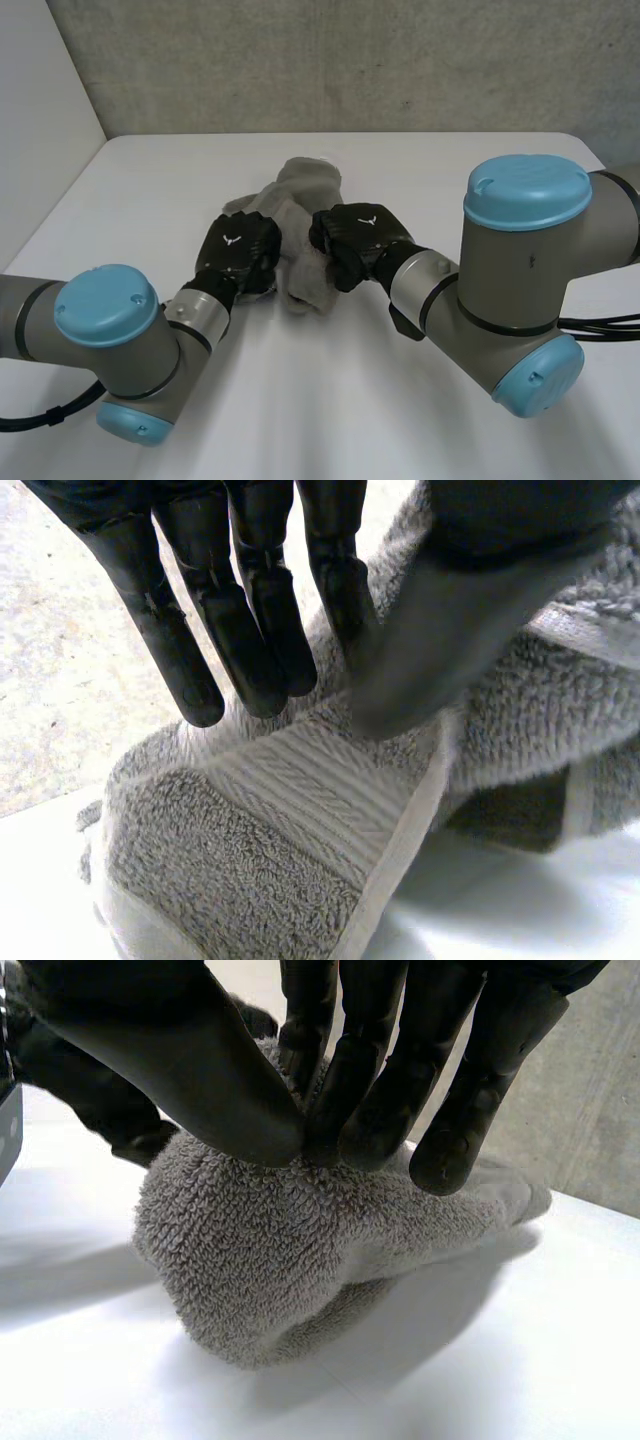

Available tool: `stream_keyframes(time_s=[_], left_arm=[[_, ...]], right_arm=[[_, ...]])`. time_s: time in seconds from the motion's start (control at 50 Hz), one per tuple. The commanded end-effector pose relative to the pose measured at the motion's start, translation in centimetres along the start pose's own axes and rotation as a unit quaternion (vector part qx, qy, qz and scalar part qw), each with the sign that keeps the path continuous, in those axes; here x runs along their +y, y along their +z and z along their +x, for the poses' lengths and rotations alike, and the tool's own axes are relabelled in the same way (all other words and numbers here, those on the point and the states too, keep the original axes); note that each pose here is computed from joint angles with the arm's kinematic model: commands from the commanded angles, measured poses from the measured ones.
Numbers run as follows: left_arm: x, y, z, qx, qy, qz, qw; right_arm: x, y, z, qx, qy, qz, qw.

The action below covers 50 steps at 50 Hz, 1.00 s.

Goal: Fold the towel.

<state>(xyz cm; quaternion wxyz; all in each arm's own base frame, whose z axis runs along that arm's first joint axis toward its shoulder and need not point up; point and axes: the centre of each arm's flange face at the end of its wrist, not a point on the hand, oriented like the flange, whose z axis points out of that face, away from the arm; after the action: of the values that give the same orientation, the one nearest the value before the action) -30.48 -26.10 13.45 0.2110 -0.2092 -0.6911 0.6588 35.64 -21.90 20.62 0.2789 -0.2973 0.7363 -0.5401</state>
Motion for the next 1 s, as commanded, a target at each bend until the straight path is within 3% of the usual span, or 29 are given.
stream_keyframes(time_s=[0.02, 0.66, 1.0], left_arm=[[-0.5, -0.1, -0.1, -0.002, -0.012, 0.010, 1.000], [0.2, -1.1, 0.4, 0.009, -0.006, -0.008, 1.000], [-2.5, -4.1, 1.3, 0.057, -0.002, 0.011, 0.998]], right_arm=[[0.4, 0.2, 0.1, 0.000, 0.000, -0.005, 1.000], [0.8, 1.0, 1.5, 0.014, 0.002, -0.008, 1.000], [1.5, 1.6, 2.9, 0.033, 0.007, -0.016, 0.999]])
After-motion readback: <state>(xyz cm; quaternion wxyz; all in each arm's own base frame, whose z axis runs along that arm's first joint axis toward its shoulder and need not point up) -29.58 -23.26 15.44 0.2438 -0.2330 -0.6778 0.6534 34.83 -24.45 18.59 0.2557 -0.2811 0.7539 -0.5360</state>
